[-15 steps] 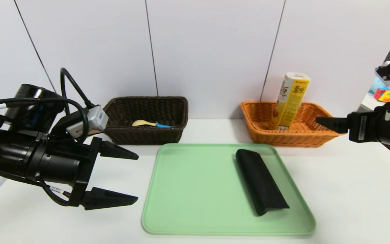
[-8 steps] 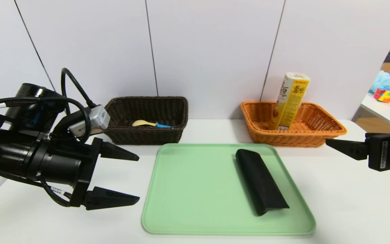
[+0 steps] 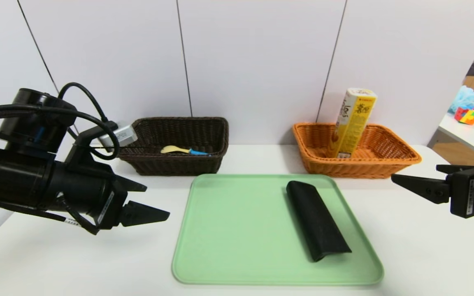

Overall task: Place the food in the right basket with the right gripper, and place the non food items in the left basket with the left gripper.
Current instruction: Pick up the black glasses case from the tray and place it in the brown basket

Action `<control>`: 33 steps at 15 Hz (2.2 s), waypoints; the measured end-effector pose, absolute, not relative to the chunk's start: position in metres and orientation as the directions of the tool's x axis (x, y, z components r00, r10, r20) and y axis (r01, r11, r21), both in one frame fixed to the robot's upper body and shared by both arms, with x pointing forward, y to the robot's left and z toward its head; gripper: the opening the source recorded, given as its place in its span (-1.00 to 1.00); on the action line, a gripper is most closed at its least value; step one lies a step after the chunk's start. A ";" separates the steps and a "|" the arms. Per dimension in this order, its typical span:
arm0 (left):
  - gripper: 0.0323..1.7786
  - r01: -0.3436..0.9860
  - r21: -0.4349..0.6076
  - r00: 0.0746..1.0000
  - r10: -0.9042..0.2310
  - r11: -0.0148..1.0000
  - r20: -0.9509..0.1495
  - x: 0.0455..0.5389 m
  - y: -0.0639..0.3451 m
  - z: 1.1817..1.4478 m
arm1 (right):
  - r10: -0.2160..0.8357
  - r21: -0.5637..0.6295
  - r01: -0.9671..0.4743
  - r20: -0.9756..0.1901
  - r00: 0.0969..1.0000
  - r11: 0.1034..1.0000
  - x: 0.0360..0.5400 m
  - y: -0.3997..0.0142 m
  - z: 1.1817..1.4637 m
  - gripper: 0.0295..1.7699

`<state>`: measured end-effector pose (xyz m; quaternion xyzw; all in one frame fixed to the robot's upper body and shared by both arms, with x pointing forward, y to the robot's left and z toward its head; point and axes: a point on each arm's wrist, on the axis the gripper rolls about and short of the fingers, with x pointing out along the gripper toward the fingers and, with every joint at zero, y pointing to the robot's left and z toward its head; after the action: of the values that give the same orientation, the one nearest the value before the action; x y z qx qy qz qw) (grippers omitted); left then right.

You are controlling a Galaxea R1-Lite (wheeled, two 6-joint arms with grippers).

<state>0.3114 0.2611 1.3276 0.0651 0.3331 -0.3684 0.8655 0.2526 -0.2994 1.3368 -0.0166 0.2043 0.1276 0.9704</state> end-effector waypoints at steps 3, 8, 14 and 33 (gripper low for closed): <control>0.90 0.482 -0.106 0.604 -0.418 0.870 -0.679 0.302 0.257 1.329 | 0.294 0.020 -0.312 -0.401 0.868 0.950 0.253 -0.289 1.336 0.91; 0.90 0.365 -0.119 0.636 -0.340 0.923 -0.693 0.278 0.263 1.329 | 0.367 0.021 -0.397 -0.431 0.824 0.918 0.265 -0.266 1.334 0.91; 0.90 0.369 -0.120 0.647 -0.348 0.921 -0.679 0.265 0.268 1.330 | 0.360 0.029 -0.405 -0.517 0.776 0.914 0.298 -0.238 1.320 0.91; 0.90 0.372 -0.123 0.638 -0.350 0.920 -0.686 0.262 0.268 1.326 | 0.078 0.044 -0.067 -0.748 0.659 0.997 0.349 -0.163 1.257 0.92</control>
<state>0.2621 0.2680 1.3264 0.0151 0.3758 -0.1994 0.9049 0.3492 -0.1628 1.2566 0.0064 0.4109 0.0398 0.9108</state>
